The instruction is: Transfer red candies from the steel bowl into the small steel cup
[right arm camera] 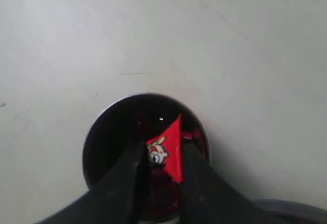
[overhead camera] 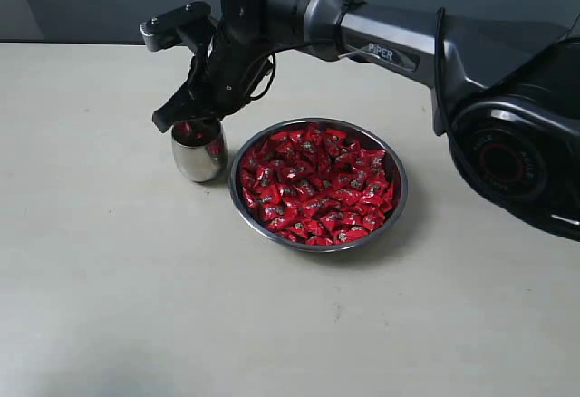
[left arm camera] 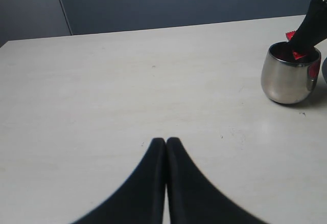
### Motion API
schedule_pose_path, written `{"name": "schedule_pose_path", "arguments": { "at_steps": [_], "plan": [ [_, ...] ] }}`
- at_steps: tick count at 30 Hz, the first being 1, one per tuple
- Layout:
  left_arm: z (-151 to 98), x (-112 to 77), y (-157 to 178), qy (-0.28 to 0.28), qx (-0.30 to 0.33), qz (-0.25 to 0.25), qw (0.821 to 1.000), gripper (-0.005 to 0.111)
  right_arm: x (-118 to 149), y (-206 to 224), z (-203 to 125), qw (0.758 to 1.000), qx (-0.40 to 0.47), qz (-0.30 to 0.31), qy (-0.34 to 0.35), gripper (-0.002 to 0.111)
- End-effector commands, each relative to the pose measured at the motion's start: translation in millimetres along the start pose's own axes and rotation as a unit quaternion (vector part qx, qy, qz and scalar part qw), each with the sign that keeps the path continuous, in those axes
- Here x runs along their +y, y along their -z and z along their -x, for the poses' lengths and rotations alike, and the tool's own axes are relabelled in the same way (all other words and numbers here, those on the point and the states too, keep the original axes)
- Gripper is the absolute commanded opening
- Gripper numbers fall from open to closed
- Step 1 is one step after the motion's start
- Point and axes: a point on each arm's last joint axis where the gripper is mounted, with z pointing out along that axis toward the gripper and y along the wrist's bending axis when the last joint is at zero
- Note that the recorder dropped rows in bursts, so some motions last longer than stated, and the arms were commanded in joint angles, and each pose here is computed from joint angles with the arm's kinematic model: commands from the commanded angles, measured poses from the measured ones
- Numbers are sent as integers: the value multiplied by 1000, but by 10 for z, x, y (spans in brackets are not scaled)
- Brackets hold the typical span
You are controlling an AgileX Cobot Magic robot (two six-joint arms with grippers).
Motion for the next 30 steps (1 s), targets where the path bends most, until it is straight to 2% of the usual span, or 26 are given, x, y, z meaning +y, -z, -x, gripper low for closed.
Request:
{"name": "schedule_pose_path", "arguments": {
  "at_steps": [1, 3, 5, 10, 21, 30],
  "plan": [
    [33, -1, 12, -1, -9, -2, 1000, 0, -26, 31, 17, 1000, -2, -4, 1, 17],
    [33, -1, 12, -1, -9, -2, 1000, 0, -25, 30, 15, 1000, -1, -4, 1, 29],
    [33, -1, 12, -1, -9, -2, 1000, 0, -25, 30, 15, 1000, -1, -4, 1, 36],
    [33, -1, 12, -1, -9, -2, 1000, 0, -15, 236, 94, 1000, -18, -13, 2, 36],
    [33, -1, 12, -1, -9, -2, 1000, 0, 35, 1062, 178, 999, -9, -47, 13, 36],
    [33, -1, 12, -1, -9, -2, 1000, 0, -19, 1192, 123, 996, 24, -86, 8, 36]
  ]
}}
